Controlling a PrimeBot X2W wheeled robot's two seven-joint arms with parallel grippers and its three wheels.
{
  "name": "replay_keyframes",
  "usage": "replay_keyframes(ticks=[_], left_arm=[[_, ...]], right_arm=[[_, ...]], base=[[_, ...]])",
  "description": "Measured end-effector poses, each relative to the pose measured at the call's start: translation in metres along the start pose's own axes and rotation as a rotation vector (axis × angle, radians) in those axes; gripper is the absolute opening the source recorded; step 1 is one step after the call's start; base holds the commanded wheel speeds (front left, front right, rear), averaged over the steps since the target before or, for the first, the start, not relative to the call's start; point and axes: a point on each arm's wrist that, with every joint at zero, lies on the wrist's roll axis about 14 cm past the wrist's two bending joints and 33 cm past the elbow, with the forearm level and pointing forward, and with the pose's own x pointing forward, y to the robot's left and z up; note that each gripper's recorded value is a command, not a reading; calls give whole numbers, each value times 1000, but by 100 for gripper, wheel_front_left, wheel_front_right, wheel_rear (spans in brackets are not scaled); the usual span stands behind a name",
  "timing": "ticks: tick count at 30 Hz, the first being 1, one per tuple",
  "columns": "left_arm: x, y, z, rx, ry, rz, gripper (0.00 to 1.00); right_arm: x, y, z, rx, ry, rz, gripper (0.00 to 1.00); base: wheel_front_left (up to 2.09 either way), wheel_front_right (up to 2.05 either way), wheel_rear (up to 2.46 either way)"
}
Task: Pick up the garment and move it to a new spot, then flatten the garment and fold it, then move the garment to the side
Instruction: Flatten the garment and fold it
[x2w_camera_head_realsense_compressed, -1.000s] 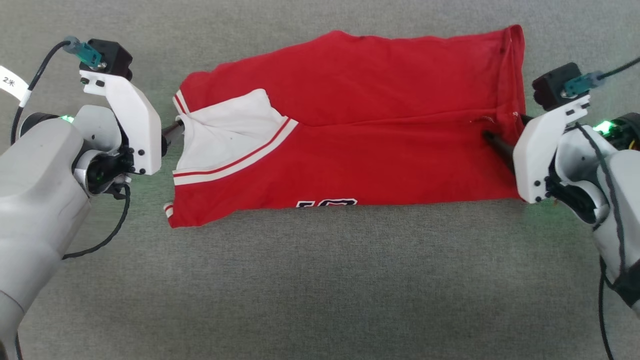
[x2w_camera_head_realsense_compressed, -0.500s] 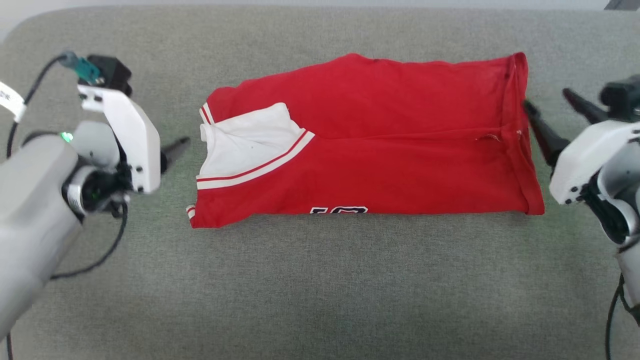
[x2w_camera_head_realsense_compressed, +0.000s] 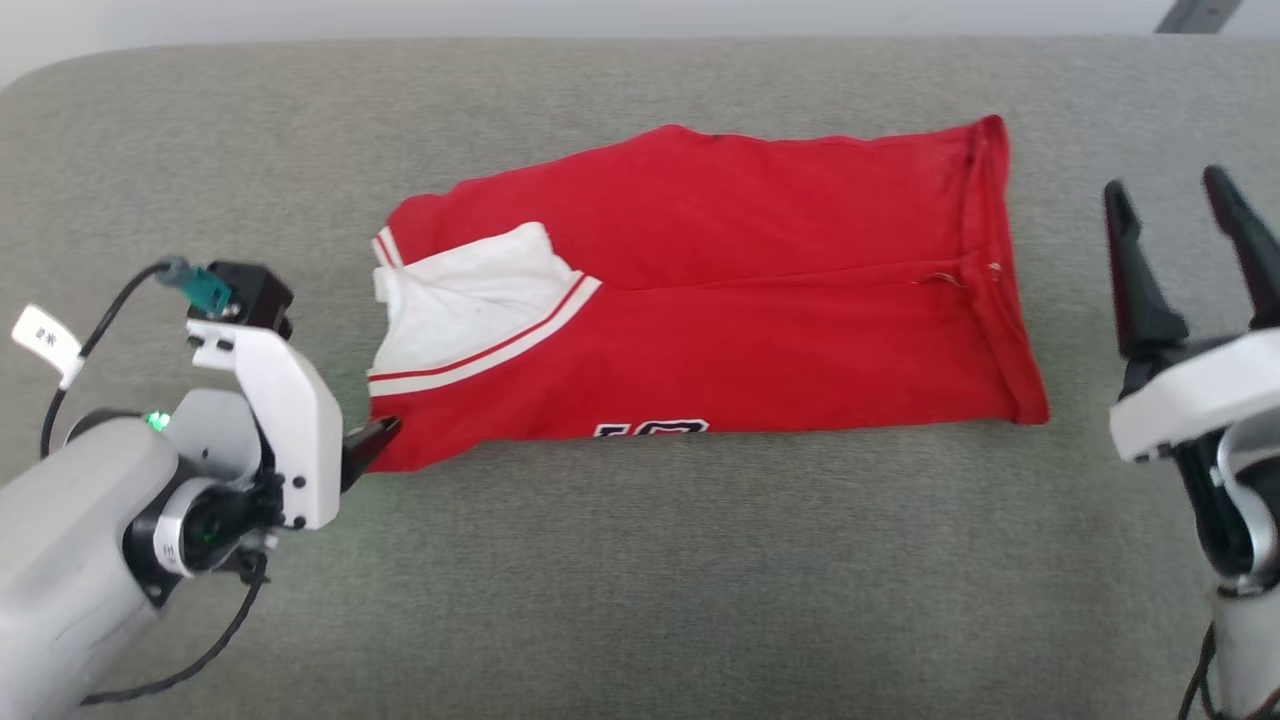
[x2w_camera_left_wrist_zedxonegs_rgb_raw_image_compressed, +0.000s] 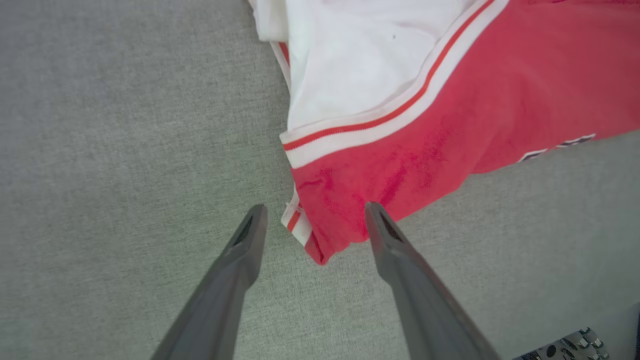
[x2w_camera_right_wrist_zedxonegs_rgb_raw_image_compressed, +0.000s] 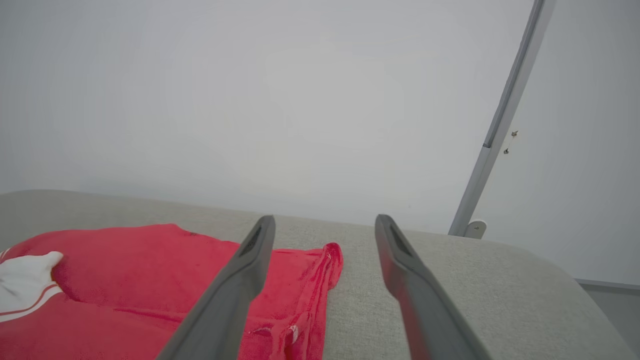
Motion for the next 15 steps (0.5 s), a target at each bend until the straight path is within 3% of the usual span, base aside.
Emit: replay_keyframes(ticks=[15], left_arm=[[38,9,-24,-66,94,32,100]], right_arm=[[-53,-19,-20,59,57,-133,100]], base=[[0,0,0]])
